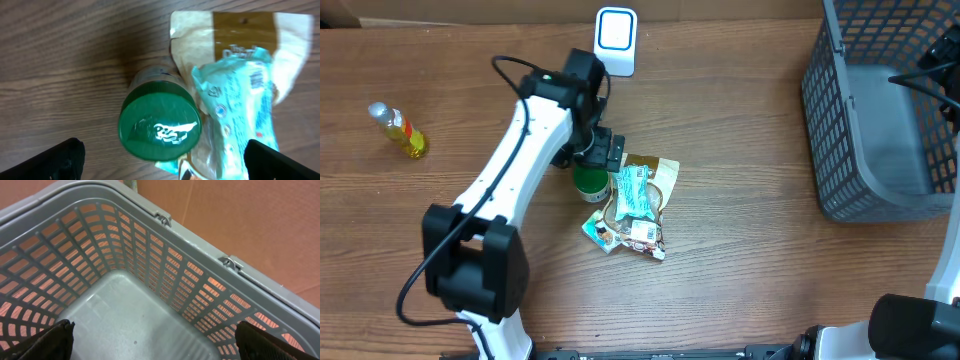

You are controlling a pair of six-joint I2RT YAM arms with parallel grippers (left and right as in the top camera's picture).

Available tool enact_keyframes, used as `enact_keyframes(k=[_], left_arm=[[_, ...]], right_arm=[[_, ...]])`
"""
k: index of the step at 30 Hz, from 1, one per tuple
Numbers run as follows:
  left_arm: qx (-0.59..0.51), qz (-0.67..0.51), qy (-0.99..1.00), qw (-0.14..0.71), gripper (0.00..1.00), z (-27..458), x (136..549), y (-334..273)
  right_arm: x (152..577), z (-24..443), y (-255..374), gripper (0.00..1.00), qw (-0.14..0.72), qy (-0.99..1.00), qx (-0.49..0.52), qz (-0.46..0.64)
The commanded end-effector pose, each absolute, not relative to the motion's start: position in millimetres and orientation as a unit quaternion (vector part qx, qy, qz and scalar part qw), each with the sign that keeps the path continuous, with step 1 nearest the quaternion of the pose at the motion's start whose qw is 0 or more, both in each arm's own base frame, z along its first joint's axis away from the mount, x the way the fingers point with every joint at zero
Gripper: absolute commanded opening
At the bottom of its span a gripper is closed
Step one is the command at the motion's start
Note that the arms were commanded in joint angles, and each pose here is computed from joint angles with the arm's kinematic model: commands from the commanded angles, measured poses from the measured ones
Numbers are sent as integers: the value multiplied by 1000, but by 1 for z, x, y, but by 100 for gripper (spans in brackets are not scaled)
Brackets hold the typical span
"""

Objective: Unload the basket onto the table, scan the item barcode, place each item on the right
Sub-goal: 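Lower the left gripper over the green-capped jar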

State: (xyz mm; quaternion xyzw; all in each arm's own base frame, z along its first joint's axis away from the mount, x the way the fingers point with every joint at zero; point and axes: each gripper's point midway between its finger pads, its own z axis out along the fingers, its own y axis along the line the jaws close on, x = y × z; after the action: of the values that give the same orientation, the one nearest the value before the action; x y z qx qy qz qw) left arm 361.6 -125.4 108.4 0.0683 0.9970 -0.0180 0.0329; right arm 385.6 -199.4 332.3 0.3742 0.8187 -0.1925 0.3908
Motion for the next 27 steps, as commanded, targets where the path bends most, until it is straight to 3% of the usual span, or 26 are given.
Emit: enact_keyframes(k=[1,27], left_arm=[[35,9,999,27,100,99,362,-124],[6,12,1000,16,100,88,362,-125]], right_arm=[[385,336,-201,100,395,815,375,-199],[385,336,-201,100,395,815,375,-199]])
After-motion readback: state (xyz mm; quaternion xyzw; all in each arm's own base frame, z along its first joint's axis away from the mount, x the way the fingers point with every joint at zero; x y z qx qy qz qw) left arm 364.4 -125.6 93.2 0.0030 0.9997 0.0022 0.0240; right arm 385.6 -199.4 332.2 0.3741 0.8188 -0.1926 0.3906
